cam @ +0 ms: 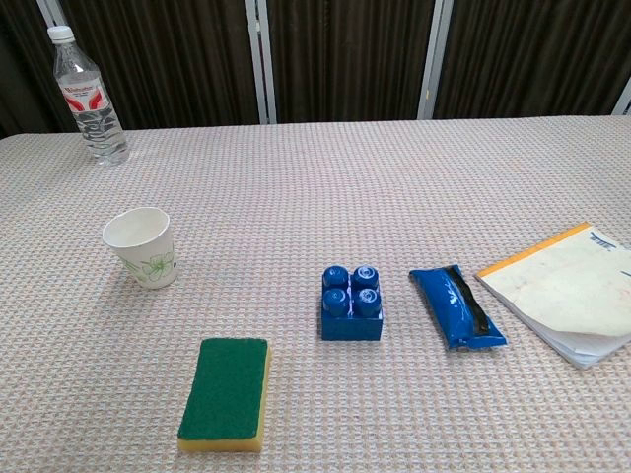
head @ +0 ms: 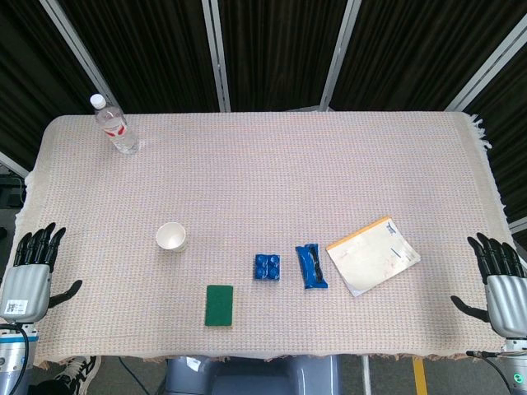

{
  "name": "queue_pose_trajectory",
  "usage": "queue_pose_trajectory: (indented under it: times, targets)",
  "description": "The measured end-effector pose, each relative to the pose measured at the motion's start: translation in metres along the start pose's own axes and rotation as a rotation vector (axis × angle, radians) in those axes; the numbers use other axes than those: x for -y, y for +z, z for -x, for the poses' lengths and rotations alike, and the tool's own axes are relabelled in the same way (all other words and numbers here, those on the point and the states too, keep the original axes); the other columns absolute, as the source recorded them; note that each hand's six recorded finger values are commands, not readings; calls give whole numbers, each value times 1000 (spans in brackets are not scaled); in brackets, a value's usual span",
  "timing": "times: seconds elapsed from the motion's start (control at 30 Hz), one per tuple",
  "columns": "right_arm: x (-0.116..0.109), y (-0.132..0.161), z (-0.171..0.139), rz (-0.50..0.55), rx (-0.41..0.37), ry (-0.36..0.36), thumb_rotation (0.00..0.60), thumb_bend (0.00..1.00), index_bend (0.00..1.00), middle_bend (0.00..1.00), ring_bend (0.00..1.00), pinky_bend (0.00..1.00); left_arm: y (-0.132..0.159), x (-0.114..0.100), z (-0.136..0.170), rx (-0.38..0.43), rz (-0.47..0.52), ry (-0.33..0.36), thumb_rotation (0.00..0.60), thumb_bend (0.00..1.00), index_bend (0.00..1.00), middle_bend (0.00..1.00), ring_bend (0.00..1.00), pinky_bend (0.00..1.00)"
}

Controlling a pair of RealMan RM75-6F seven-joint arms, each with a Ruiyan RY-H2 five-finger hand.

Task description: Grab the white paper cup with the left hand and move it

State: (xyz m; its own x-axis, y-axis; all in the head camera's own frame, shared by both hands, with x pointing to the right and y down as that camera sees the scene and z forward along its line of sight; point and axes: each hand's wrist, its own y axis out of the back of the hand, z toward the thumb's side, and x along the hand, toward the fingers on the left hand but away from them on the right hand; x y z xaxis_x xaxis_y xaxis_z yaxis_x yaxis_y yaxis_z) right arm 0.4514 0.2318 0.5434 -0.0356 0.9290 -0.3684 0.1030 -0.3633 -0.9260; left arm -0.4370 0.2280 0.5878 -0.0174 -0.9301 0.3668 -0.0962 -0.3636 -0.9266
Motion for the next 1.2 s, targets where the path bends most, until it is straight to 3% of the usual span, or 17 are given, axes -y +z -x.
queue_pose_trajectory:
  times: [0.47, 0.67, 0.9, 1.2]
  targets:
    - [2, -1, -1, 2, 8, 16, 600, 0, 0, 0, 0, 0, 9, -2, -6, 15, 8, 2, 600, 119, 0, 0, 0, 0]
    - [4, 1, -1, -5, 2, 29, 600, 0, 0, 0, 0, 0, 21, 3, -25, 21, 2, -28, 600, 122, 6, 0, 0, 0]
    - [5, 2, -2, -6, -2, 36, 600, 0, 0, 0, 0, 0, 47, 13, -71, 7, -30, -117, 600, 123, 118, 0, 0, 0]
    - [1, 0, -2, 11, -1, 28, 600, 0, 0, 0, 0, 0, 102, 37, -109, 47, -76, -249, 600, 122, 147, 0, 0, 0]
